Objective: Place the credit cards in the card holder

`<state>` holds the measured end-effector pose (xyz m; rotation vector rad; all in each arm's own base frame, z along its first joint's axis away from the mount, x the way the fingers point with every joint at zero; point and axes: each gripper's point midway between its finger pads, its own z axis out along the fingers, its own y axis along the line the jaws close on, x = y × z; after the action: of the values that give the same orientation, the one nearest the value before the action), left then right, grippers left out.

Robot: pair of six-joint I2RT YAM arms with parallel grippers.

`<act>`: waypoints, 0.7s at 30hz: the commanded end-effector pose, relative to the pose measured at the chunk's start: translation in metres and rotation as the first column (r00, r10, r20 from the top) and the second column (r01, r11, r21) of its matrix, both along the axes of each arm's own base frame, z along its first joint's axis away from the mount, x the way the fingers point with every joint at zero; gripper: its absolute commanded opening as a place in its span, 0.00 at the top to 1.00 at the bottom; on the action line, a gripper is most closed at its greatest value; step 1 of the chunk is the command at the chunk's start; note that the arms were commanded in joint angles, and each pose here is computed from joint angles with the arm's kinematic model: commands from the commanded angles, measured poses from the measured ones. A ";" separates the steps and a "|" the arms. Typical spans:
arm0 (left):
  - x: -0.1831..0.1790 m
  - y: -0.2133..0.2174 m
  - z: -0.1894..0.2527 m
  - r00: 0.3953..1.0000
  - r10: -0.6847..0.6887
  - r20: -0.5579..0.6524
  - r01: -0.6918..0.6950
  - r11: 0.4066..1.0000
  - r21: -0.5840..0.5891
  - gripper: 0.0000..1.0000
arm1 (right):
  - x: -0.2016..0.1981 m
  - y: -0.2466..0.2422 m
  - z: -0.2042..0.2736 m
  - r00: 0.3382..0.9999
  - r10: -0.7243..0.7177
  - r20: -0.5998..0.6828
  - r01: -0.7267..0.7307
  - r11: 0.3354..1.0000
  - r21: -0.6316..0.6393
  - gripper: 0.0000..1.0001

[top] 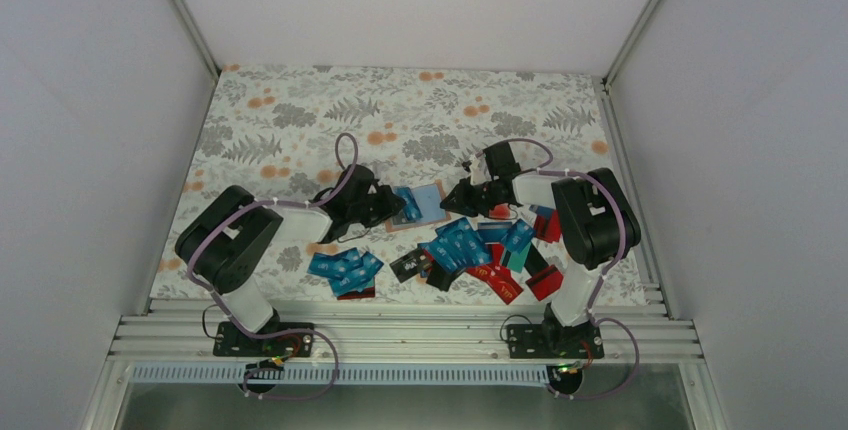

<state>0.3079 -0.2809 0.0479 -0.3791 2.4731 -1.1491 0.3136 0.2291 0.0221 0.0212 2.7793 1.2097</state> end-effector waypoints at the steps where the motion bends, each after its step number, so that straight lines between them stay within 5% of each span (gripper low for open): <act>1: -0.001 0.000 -0.002 1.000 0.013 -0.012 -0.013 0.999 -0.040 0.98 | -0.012 -0.003 -0.015 0.999 0.008 -0.036 -0.009 1.000 -0.024 0.83; 21: -0.012 -0.016 -0.016 0.995 -0.033 -0.094 0.024 0.996 -0.091 0.98 | -0.014 -0.003 -0.016 0.999 0.011 -0.042 -0.013 1.000 -0.027 0.83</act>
<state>0.3034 -0.2911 0.0377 -0.4357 2.4802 -1.2586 0.3132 0.2292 0.0217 0.0191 2.7759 1.2138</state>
